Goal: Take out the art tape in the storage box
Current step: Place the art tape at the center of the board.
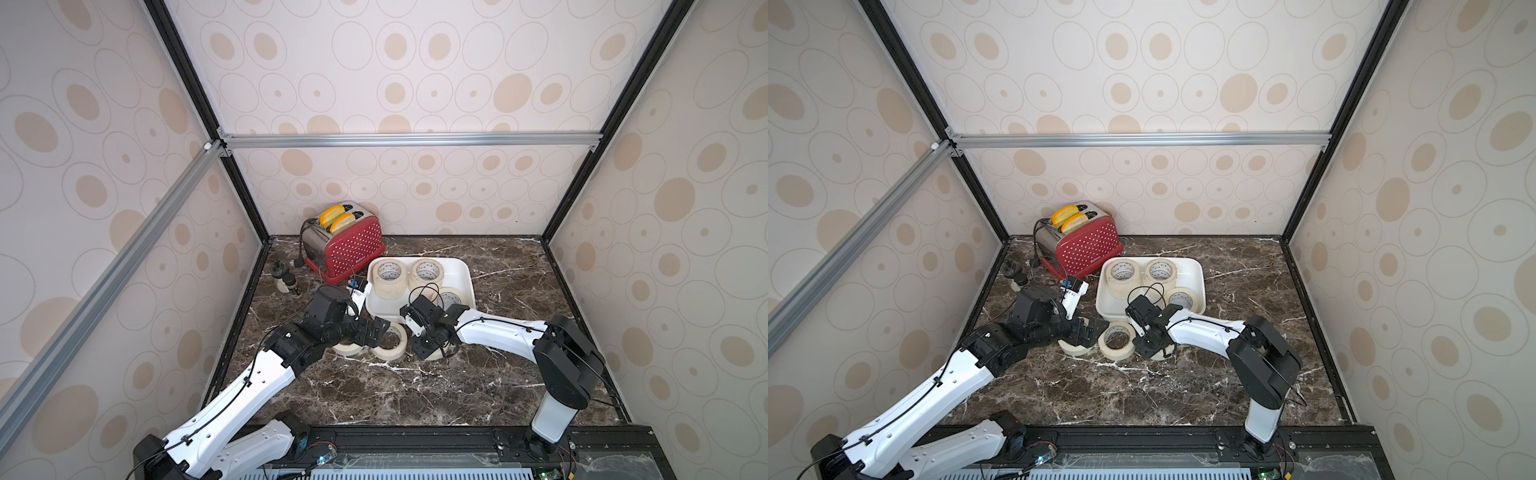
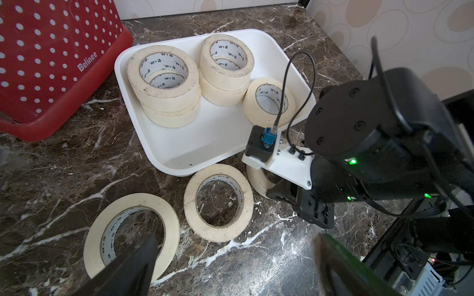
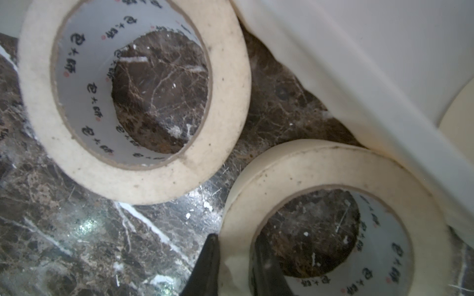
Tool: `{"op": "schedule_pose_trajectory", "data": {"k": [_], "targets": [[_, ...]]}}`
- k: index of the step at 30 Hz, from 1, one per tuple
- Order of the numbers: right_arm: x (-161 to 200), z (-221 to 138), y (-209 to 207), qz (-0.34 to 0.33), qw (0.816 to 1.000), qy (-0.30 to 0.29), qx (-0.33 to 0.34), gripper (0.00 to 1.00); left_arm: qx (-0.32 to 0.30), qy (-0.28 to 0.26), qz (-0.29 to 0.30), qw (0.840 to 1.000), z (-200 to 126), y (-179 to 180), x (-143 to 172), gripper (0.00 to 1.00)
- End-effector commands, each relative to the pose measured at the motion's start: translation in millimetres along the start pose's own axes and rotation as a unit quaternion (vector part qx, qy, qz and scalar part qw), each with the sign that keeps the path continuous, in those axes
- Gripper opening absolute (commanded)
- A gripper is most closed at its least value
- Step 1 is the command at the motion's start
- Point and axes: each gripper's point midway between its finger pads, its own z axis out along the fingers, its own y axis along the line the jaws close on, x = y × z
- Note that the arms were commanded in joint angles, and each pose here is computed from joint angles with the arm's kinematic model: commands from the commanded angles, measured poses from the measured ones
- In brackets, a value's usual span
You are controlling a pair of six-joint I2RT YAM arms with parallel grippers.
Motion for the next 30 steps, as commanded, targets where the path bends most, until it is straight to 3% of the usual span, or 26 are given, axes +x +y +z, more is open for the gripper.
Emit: {"op": "schedule_pose_trajectory", "data": {"k": [1,8,15,19,30], "targets": [[-17.5,-4.9,-4.6,-0.002,1.0,-0.025,0.015,0.24,0.0,-0.008,-0.006,1.0,-0.6,1.1,-5.3,0.99],[-23.2,-25.1,-10.1,-0.002,0.999,-0.041,0.03,0.43,-0.001,-0.01,-0.007,1.0,-1.3,1.7,-5.9,0.99],[-45.0,-68.4,-22.6,-0.013,0.995,-0.086,0.052,0.45,-0.001,-0.011,-0.007,1.0,-2.6,1.6,-6.2,0.99],[-58.2,-87.5,-49.8,0.017,0.991,-0.112,0.069,0.47,-0.001,-0.014,-0.009,1.0,-2.4,2.0,-7.1,0.99],[-61.8,-77.4,-119.5,0.108,0.987,-0.092,0.081,0.52,-0.022,-0.022,-0.009,0.999,-7.1,9.6,-7.4,0.99]]}}
